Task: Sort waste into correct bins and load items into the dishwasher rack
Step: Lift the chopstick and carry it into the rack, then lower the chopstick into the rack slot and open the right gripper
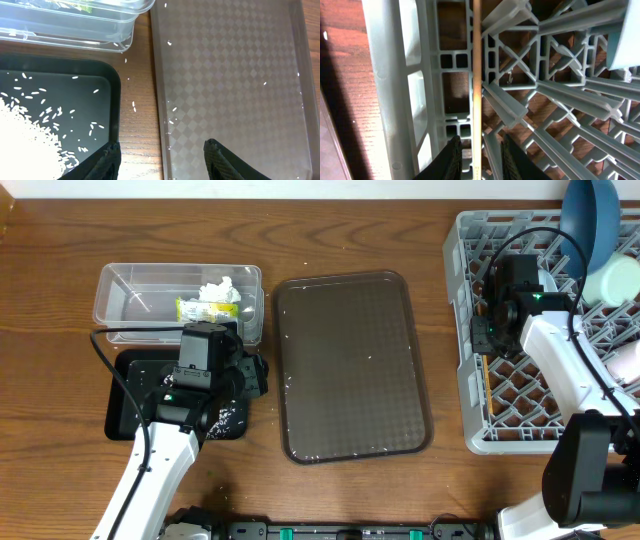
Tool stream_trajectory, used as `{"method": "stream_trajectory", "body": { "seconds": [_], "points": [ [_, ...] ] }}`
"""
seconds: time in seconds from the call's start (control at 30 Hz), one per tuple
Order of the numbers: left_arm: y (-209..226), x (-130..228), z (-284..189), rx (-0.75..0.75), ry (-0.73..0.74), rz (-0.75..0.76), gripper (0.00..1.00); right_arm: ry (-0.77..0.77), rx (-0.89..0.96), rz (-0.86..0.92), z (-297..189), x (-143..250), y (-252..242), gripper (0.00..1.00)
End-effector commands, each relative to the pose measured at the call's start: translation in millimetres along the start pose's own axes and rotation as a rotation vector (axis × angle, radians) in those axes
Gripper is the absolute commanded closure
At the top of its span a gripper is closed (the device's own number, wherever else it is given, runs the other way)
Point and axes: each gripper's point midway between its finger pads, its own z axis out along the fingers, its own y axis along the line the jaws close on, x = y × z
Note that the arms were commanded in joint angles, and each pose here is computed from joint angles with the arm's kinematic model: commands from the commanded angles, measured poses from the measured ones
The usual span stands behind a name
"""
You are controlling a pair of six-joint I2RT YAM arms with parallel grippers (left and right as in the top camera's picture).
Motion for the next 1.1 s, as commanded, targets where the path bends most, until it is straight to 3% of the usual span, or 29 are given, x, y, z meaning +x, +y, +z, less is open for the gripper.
{"method": "stream_trajectory", "body": {
  "seconds": [0.0, 0.13, 0.17, 0.2, 0.23, 0.37, 0.6, 0.77, 1.07],
  "points": [
    [0.6, -1.2, 0.0, -0.009, -0.001, 0.011, 0.44, -0.01, -0.031, 0.025, 0.7, -2.1, 5.1, 0.75],
    [-1.1, -5.2, -2.1, -0.005, -0.011, 0.032, 0.44, -0.092, -0.116, 0.068, -13.9, -18.7, 16.9, 0.7],
    [-2.1, -7.4, -3.1, -0.003, -0.016, 0.04, 0.44, -0.126, -0.142, 0.076, -20.3, -25.3, 19.9, 0.62],
    [-3.5, -10.6, -4.7, -0.001, -0.025, 0.042, 0.44, -0.162, -0.17, 0.078, -26.7, -32.3, 23.0, 0.48],
    [-4.6, -13.2, -6.0, 0.001, -0.031, 0.043, 0.36, -0.199, -0.196, 0.08, -33.4, -39.5, 25.4, 0.36],
    [-8.2, -21.0, -11.2, 0.006, -0.047, 0.057, 0.23, -0.31, -0.271, 0.087, -58.2, -58.7, 28.6, 0.01],
    [-3.7, -7.5, -14.1, -0.015, 0.017, 0.045, 0.14, -0.314, -0.298, 0.119, -77.2, -49.4, 16.8, 0.01],
    [-2.0, -0.6, -18.0, -0.022, 0.039, 0.044, 0.12, -0.283, -0.276, 0.172, -88.0, -31.6, -4.3, 0.01],
    [8.7, -18.3, -54.3, -0.107, -0.118, 0.083, 0.11, -0.401, -0.24, 0.227, -127.8, -25.7, -32.9, 0.01]
  ]
}}
